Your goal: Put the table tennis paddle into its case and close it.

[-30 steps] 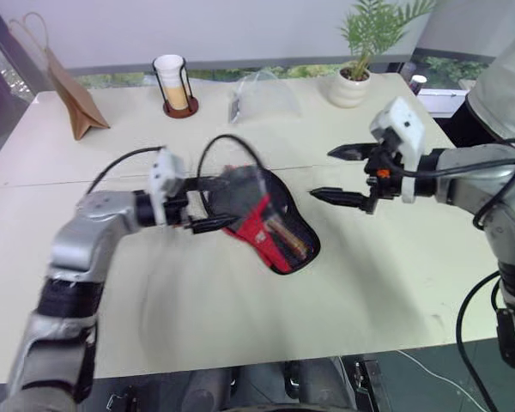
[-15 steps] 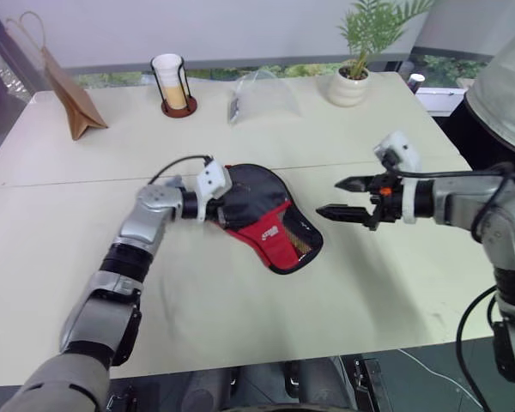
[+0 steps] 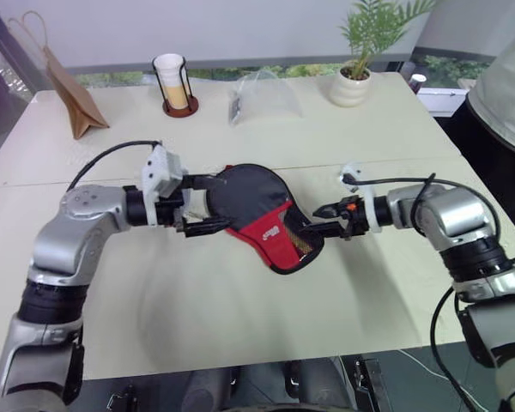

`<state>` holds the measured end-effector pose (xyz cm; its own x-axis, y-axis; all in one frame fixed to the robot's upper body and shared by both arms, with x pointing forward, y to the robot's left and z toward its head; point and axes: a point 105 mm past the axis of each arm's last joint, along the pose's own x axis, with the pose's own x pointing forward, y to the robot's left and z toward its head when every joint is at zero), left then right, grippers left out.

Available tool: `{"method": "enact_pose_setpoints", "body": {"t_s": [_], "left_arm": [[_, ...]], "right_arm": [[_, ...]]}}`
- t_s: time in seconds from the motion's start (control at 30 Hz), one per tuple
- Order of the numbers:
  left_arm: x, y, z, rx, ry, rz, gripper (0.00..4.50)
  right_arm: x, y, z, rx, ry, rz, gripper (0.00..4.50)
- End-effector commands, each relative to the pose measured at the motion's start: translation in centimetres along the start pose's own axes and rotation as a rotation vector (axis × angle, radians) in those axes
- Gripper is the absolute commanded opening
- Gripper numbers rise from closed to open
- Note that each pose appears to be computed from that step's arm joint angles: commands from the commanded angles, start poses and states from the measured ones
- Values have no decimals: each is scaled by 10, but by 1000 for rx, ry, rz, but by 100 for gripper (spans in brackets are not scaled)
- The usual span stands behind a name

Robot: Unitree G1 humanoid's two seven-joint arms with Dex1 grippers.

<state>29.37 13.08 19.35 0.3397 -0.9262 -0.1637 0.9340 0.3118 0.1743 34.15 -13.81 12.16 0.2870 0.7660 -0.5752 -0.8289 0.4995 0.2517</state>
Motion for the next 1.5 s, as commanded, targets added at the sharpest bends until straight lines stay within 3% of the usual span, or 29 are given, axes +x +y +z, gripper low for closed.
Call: {"method": "enact_pose_setpoints", "body": {"t_s": [0.03,0.27,0.3,0.37,0.6,0.87,1.13,1.5], "left_arm": [[-14,-7,8,42,15,21,450],[-20,-15,4,43,42,54,450],[-20,-16,4,43,41,58,450],[-20,-16,4,44,42,64,450],[-19,-15,5,56,43,80,450],[-15,-16,4,66,41,75,450],[-12,-22,-4,59,64,43,450],[-14,-21,-10,66,112,7,450]], "right_arm": [[3,2,12,-40,-16,30,444],[13,-5,8,-3,9,56,444],[13,-6,7,8,13,56,421],[14,-9,5,24,22,57,365],[24,-4,-11,79,77,90,12],[24,23,-36,218,133,92,4],[8,79,-68,350,138,86,4],[0,101,-86,382,64,52,4]]}}
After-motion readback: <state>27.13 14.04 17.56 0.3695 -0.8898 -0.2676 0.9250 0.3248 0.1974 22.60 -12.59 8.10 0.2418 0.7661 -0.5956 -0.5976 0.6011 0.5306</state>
